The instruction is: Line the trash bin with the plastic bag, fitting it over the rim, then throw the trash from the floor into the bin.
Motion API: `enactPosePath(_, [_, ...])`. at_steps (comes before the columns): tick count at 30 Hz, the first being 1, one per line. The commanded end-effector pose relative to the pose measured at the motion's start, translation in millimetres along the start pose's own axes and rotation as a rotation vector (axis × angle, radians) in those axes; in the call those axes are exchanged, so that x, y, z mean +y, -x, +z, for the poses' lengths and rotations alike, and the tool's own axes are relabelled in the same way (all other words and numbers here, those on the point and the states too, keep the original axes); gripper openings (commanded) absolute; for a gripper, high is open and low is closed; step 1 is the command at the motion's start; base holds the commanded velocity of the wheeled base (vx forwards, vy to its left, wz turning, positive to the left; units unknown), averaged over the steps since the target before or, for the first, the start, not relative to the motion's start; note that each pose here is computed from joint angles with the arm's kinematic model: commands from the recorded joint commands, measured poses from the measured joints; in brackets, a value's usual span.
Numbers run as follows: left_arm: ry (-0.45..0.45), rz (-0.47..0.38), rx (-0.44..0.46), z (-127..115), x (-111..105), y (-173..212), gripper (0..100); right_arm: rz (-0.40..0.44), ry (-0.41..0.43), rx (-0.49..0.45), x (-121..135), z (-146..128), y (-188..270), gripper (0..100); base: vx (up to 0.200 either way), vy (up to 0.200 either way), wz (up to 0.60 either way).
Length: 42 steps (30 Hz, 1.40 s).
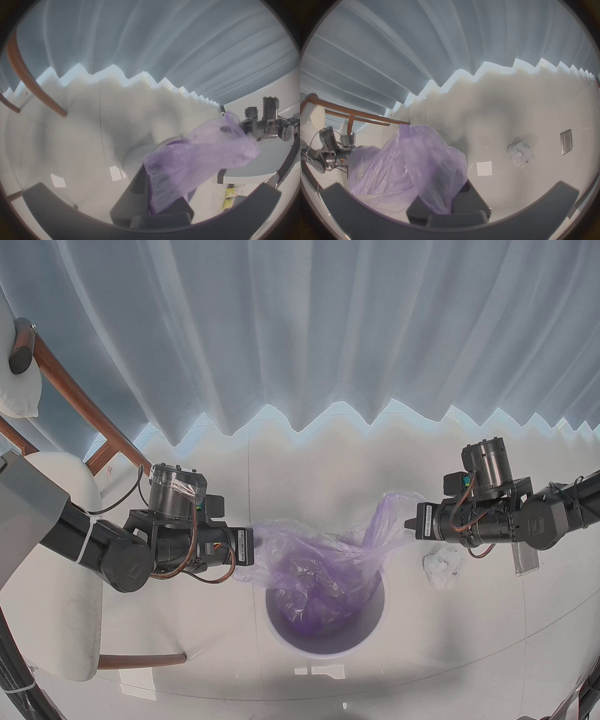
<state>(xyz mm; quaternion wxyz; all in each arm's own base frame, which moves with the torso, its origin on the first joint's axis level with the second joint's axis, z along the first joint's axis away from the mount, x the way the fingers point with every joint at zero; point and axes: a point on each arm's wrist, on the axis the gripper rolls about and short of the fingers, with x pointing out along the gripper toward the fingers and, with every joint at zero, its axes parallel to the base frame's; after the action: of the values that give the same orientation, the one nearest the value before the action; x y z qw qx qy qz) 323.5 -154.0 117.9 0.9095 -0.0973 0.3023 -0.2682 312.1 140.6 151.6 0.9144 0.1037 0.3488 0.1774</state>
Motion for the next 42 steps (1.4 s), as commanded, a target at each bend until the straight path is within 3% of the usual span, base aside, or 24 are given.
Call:
enactPosePath(1, [0.070,0.011,0.067,1,3,-3,0,0.005,-0.005,-0.012,2,18,-2,0,0.000,0.000,0.00])
enactPosePath(4, [0.121,0.001,0.105,13,-4,5,0,0.000,-0.006,0.007,1,18,-4,0,0.000,0.000,0.00])
enactPosePath(5, [0.165,0.018,0.167,20,-8,14,0,-0.017,-0.011,0.032,-3,17,-10,0,0.000,0.000,0.00])
enactPosePath(10, [0.186,0.045,0.228,25,-7,14,0,-0.035,-0.020,0.054,-11,17,-27,0,0.000,0.000,0.00])
enactPosePath(17, [0.231,0.095,0.256,19,17,4,0,-0.043,-0.051,0.052,-28,28,-43,0,0.000,0.000,0.00])
enactPosePath(24, [0.357,0.133,0.283,9,27,-7,0,-0.033,-0.092,0.062,-51,36,-65,0,0.000,0.000,0.00])
enactPosePath(42, [0.426,0.205,0.398,-25,54,-34,0,-0.016,-0.134,0.119,-80,25,-97,0,0.000,0.000,0.00])
